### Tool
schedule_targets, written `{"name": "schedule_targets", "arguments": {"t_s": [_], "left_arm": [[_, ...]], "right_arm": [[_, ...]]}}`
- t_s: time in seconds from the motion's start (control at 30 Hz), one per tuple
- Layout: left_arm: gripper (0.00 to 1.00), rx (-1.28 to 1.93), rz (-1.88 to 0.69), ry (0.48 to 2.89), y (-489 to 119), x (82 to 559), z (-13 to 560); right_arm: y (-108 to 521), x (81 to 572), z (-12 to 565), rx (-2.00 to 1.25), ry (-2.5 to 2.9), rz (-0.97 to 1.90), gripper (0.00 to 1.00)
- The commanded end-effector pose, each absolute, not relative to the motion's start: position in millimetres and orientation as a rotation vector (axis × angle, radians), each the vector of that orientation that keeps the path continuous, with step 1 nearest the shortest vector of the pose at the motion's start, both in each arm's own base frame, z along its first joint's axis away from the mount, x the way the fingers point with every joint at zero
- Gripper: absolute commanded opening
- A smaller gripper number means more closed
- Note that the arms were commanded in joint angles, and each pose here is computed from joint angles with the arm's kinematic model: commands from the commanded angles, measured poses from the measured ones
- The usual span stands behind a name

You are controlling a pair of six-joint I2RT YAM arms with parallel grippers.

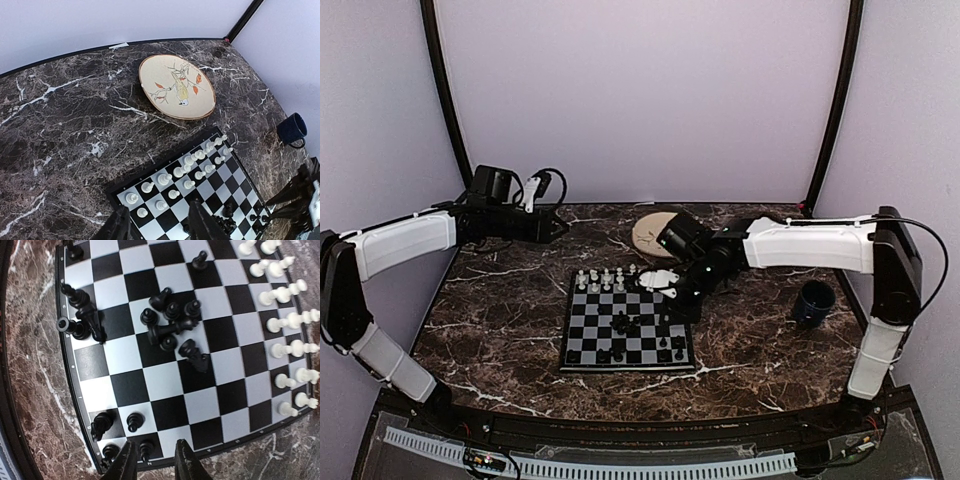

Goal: Set up the chess pieces on the board
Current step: Place the pawn at b7, then pick up the bishop from the chessboard.

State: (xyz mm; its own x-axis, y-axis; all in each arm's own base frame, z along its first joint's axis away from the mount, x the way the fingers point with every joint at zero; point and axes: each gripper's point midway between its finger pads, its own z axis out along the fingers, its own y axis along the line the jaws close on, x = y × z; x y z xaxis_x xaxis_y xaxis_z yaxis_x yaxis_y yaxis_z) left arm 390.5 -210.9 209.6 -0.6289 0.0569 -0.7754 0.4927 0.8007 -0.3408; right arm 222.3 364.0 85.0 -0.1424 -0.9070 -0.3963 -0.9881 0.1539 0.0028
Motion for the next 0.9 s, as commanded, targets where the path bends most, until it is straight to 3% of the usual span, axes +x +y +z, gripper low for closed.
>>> {"name": "schedule_targets", "arguments": {"t_s": [0.0,0.37,0.87], "left_arm": [[0.42,0.658,-0.638,2.191,-244.9,361.8,208.8],[0.42,1.175,-0.615,2.395,-274.9,251.1,145.3],[0.47,1.53,-0.436,2.486,-293.8,199.2,75.5]], "right_arm": [[355.3,236.1,140.5,-1.7,2.072,0.485,0.28],[286.2,262.3,161.5,-1.424,2.02,0.544,0.29],[264.3,270.7,166.4,-1.326,1.989,0.558,0.31]]}}
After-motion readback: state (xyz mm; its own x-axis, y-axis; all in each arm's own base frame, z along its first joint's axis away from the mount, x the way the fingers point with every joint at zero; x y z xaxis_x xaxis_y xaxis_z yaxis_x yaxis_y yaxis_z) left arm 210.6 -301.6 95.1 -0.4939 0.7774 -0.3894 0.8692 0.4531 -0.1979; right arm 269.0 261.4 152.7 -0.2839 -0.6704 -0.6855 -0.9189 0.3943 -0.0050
